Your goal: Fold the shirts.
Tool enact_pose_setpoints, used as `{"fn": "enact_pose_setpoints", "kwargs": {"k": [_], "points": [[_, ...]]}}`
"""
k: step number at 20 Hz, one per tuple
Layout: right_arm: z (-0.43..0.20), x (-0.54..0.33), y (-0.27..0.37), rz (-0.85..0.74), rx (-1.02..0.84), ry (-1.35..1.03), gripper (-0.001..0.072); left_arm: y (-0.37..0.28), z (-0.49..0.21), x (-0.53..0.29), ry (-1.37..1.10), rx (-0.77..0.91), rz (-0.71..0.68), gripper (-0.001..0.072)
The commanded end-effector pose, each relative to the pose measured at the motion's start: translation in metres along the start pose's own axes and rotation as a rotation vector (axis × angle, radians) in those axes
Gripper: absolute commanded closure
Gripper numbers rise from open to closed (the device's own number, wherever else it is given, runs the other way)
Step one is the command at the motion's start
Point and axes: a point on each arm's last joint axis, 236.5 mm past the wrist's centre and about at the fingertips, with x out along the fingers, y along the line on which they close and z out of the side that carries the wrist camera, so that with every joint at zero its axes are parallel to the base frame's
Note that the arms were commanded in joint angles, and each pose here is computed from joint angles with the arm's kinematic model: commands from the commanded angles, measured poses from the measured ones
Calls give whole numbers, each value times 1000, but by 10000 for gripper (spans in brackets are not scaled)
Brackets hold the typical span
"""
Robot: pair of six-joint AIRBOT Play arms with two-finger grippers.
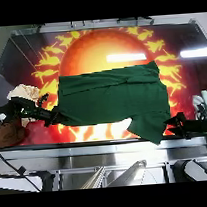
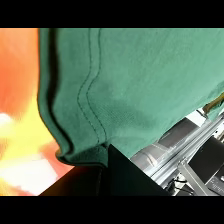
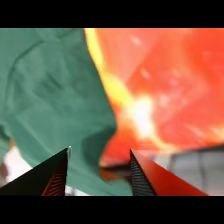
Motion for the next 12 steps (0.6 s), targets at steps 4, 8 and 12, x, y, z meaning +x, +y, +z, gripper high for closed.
{"fn": "enact_pose_setpoints", "kwargs": {"k": [4,8,12], "points": [[12,20,15,134,29,3,348,1,0,0,0,1,4,691],[-4,16,37,236,-23,70,694,-2,-6,-1,25,1,-9,691],[-16,-22,84,346,-151,106,695,-29,-30,-21,133,58,-62,691]]}}
